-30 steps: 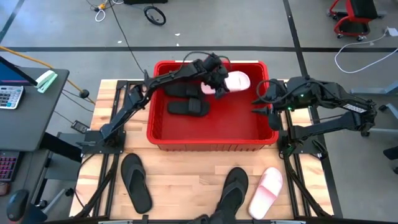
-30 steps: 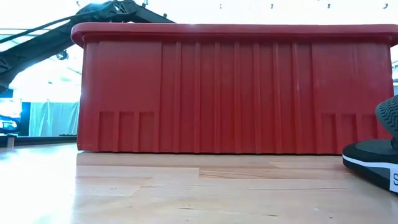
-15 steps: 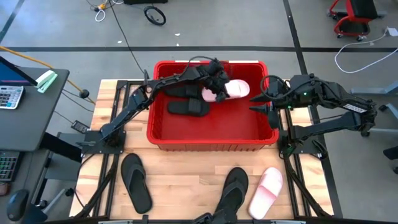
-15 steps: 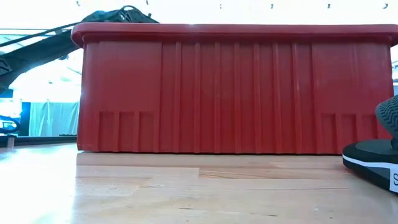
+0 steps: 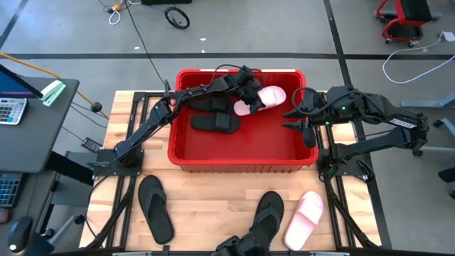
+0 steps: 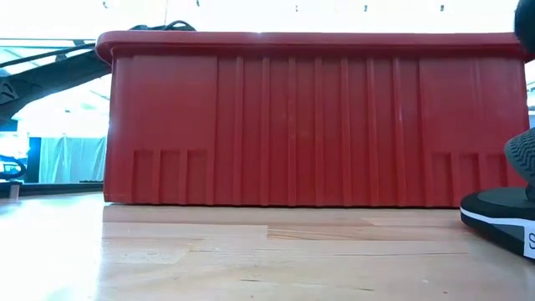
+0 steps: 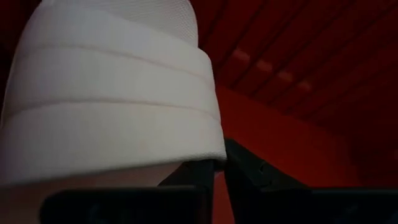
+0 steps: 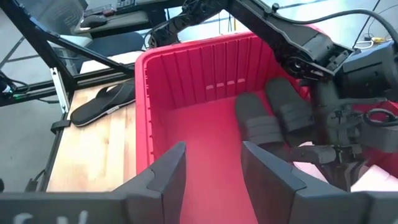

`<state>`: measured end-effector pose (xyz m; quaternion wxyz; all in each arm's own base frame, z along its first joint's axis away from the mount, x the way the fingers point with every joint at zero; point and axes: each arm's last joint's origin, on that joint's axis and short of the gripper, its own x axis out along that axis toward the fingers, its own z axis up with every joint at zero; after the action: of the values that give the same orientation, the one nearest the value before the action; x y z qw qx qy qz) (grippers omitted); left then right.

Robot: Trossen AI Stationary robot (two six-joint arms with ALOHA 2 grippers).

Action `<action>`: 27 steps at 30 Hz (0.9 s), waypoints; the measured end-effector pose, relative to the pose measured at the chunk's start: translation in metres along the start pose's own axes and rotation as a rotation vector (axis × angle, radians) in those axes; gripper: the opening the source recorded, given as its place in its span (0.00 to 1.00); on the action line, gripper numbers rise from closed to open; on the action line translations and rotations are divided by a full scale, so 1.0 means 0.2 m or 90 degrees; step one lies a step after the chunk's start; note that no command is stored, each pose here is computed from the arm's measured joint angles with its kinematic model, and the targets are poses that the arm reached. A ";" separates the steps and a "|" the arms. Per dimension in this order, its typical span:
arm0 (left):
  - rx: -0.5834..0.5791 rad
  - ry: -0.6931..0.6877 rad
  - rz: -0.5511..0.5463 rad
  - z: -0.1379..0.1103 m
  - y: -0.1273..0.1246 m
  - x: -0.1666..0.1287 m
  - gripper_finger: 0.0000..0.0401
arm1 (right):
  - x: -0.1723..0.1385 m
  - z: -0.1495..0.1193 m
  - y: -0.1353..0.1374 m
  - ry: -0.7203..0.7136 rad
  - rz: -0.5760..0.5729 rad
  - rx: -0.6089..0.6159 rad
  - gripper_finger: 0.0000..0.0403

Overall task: Pick and place slides into bin
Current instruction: Put the left pink slide into the red bin

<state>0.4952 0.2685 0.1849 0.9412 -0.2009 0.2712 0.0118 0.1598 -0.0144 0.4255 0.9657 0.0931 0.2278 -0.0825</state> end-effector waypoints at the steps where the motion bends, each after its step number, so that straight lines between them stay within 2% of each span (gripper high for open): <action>1: -0.005 0.000 0.000 0.00 0.00 0.00 0.10 | 0.00 0.00 0.00 0.000 0.000 0.000 0.39; 7: -0.021 -0.008 -0.007 0.01 -0.04 0.02 0.16 | 0.00 0.00 0.00 0.001 0.000 0.000 0.39; 14: -0.078 0.004 -0.007 0.00 -0.05 0.03 0.29 | 0.00 0.00 0.00 0.002 0.000 0.000 0.39; 20: -0.086 0.007 -0.006 -0.01 -0.06 0.03 0.39 | 0.00 0.00 0.00 0.002 0.000 0.000 0.39; 23: -0.116 0.013 -0.030 0.00 -0.10 0.04 0.40 | 0.00 0.00 0.00 0.002 0.000 0.000 0.39; 27: -0.096 0.016 -0.096 0.04 -0.22 0.06 0.35 | 0.00 0.00 0.00 0.002 0.000 0.000 0.39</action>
<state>0.5147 0.2294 0.2018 0.9183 -0.2911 0.2651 -0.0413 0.1594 -0.0144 0.4252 0.9653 0.0935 0.2296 -0.0825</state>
